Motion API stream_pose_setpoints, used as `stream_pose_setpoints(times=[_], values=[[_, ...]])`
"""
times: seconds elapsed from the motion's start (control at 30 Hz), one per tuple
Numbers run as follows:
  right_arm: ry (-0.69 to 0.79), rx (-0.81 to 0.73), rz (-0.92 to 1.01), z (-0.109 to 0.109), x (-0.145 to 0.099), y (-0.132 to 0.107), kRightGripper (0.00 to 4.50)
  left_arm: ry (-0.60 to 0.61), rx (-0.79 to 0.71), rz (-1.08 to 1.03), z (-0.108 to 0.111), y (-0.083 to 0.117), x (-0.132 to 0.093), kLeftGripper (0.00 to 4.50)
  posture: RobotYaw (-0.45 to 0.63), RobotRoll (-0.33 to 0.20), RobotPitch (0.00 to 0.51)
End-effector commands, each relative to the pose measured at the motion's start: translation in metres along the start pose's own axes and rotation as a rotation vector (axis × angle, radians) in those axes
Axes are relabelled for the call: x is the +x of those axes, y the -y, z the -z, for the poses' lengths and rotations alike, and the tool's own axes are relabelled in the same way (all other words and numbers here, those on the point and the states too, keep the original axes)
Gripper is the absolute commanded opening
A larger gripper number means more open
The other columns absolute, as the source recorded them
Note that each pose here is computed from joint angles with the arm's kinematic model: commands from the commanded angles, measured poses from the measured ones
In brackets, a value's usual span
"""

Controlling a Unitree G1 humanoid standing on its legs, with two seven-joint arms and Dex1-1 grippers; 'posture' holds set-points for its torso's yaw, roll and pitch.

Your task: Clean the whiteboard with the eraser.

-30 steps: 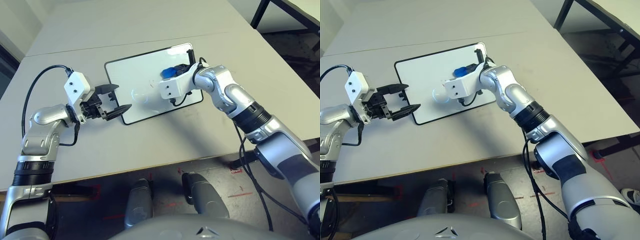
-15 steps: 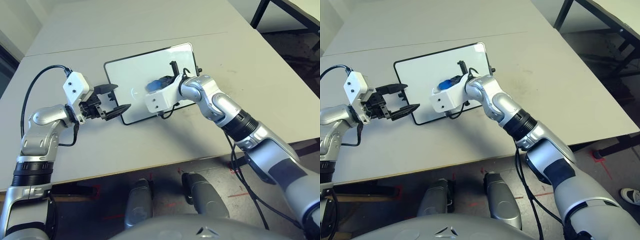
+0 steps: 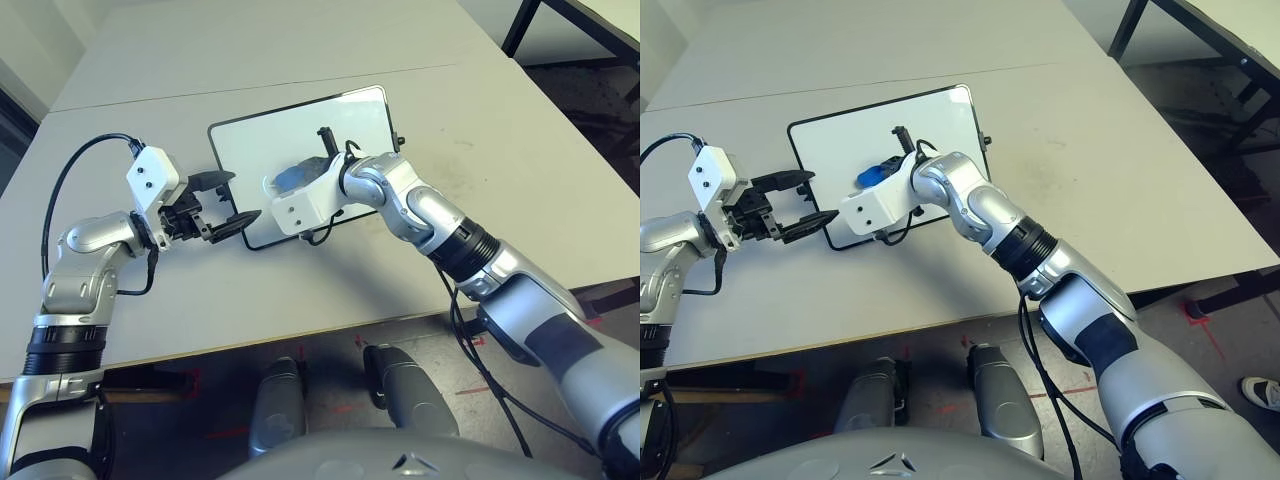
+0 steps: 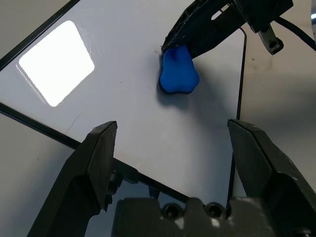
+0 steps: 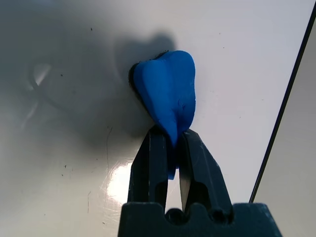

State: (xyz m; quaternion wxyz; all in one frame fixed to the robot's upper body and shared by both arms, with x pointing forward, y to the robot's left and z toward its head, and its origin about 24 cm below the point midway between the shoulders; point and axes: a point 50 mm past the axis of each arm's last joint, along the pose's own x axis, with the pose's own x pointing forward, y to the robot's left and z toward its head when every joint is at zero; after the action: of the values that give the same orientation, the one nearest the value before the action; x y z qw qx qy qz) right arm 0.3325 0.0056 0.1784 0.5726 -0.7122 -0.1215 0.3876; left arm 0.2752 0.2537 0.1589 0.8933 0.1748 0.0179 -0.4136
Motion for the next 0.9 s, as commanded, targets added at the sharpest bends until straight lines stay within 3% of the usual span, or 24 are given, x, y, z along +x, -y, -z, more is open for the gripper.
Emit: stream_pose_setpoints(times=[0.03, 0.47, 0.73, 0.9], values=[[-0.039, -0.012, -0.084, 0.010, 0.000, -0.017, 0.13, -0.013, 0.011, -0.002, 0.001, 0.000, -0.001, 4.50, -0.07, 0.000, 0.117], [-0.112, 0.008, -0.134, 0.037, -0.013, -0.028, 0.13, -0.006, 0.014, 0.009, 0.001, -0.002, 0.004, 4.50, -0.08, 0.000, 0.116], [-0.063, 0.114, -0.136, 0.038, -0.025, -0.014, 0.13, -0.004, 0.014, 0.010, 0.001, -0.003, 0.004, 4.50, -0.09, 0.000, 0.114], [-0.005, 0.249, -0.161, 0.045, -0.053, 0.006, 0.13, 0.011, 0.014, 0.017, 0.001, -0.004, 0.012, 4.50, -0.12, 0.000, 0.103]])
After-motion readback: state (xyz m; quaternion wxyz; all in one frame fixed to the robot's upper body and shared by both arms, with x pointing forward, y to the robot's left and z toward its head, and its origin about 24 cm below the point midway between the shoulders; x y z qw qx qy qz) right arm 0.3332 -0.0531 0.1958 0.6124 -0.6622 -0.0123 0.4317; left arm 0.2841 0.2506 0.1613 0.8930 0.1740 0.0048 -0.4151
